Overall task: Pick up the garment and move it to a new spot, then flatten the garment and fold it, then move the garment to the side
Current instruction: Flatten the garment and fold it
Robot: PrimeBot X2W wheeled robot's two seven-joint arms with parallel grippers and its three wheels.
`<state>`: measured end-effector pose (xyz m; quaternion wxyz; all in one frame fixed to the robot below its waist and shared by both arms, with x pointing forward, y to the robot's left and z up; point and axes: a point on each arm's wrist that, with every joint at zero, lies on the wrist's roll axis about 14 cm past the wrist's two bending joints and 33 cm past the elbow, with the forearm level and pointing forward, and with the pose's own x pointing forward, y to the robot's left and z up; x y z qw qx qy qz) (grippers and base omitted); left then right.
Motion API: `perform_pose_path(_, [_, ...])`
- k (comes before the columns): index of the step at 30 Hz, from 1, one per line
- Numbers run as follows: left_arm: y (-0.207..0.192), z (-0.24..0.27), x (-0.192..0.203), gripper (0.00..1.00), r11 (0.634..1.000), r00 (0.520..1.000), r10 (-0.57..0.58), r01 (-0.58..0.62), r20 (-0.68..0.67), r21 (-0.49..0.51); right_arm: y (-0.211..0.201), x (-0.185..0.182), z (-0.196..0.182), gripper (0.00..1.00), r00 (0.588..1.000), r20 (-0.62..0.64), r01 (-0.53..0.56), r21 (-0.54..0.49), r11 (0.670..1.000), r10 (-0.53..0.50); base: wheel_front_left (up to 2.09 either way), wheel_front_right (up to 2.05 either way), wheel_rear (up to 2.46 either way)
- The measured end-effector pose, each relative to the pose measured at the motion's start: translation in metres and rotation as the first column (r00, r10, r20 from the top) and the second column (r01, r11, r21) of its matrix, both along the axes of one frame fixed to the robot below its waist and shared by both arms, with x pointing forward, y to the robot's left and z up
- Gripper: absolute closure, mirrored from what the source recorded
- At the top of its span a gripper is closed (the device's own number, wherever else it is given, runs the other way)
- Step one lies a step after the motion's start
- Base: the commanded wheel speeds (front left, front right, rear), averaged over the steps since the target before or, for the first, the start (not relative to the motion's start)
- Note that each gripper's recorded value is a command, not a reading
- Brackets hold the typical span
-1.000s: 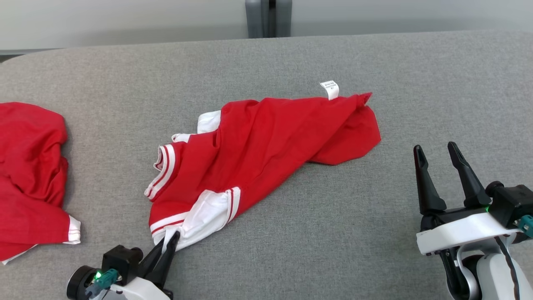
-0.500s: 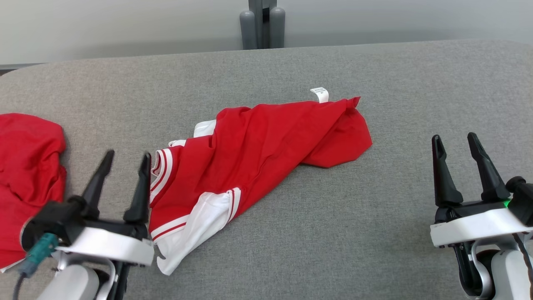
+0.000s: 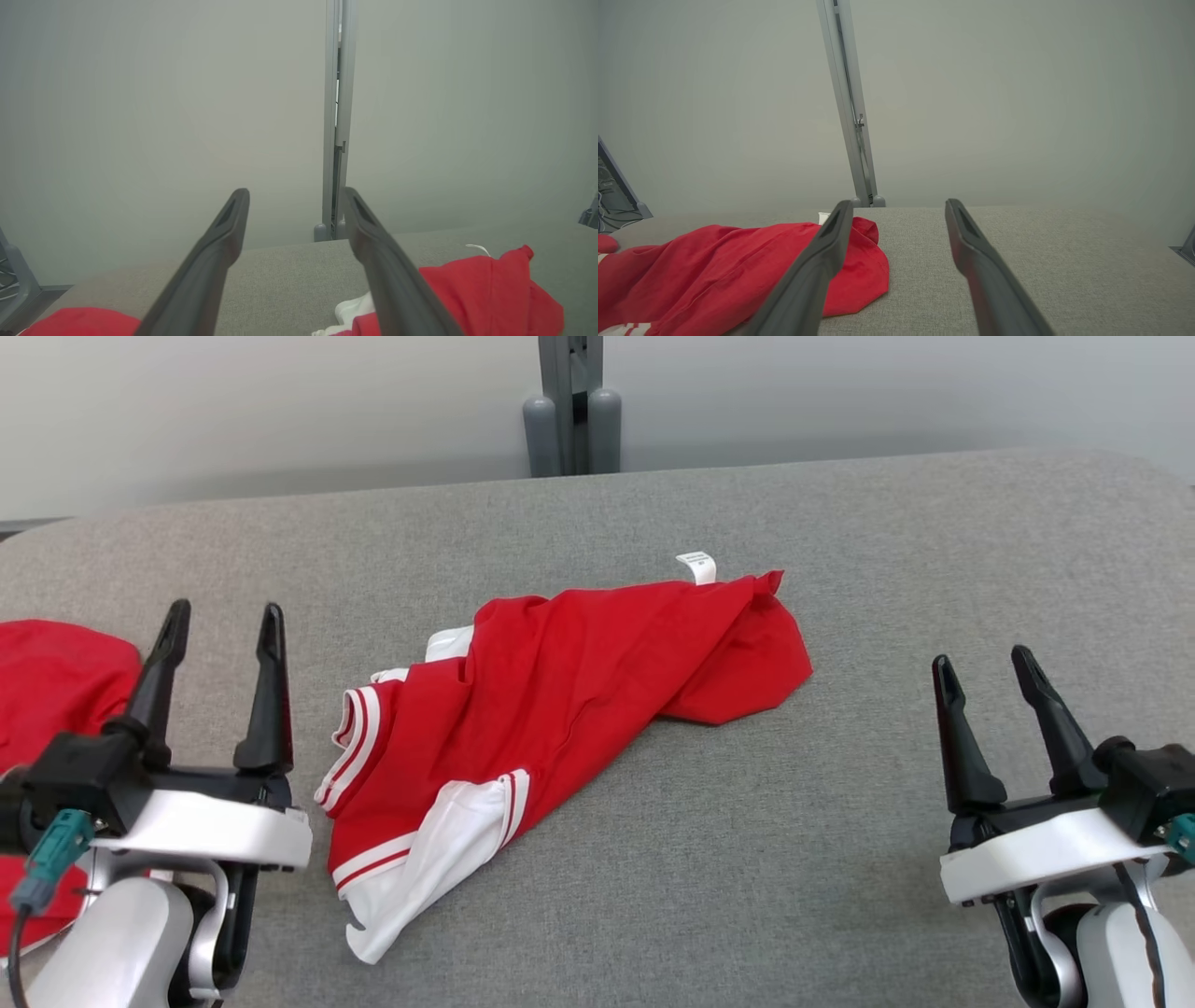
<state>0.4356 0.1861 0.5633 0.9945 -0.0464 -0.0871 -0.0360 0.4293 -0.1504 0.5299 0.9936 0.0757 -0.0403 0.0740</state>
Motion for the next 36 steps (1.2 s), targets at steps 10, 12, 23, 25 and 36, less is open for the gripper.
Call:
perform_pose_path(10, [-0.007, -0.020, -0.024, 0.00, 1.000, 0.998, -0.008, 0.009, -0.070, 0.015, -0.004, -0.022, -0.007, 0.00, 0.999, -0.030, 0.012, 0.017, 1.000, -0.011, 0.00, 0.00, 0.00])
perform_pose_path(12, [-0.007, -0.022, -0.029, 0.00, 1.000, 0.997, -0.008, 0.009, -0.083, 0.011, -0.004, -0.027, -0.010, 0.00, 0.999, -0.039, 0.012, 0.022, 1.000, -0.011, 0.00, 0.00, 0.00])
perform_pose_path(23, [-0.004, -0.033, -0.045, 0.00, 1.000, 0.989, -0.002, 0.006, -0.150, 0.023, 0.002, -0.033, -0.011, 0.00, 0.999, -0.051, -0.006, 0.020, 1.000, 0.007, 0.00, 0.00, 0.00])
perform_pose_path(25, [-0.005, -0.032, -0.045, 0.00, 1.000, 0.989, -0.005, 0.008, -0.146, 0.022, 0.002, -0.033, -0.010, 0.00, 0.999, -0.049, -0.008, 0.020, 1.000, 0.009, 0.00, 0.00, 0.00])
perform_pose_path(36, [-0.005, -0.031, -0.051, 0.00, 1.000, 0.988, 0.001, 0.000, -0.157, 0.007, -0.003, -0.027, -0.010, 0.00, 0.999, -0.048, 0.011, 0.049, 0.999, -0.008, 0.00, 0.00, 0.00])
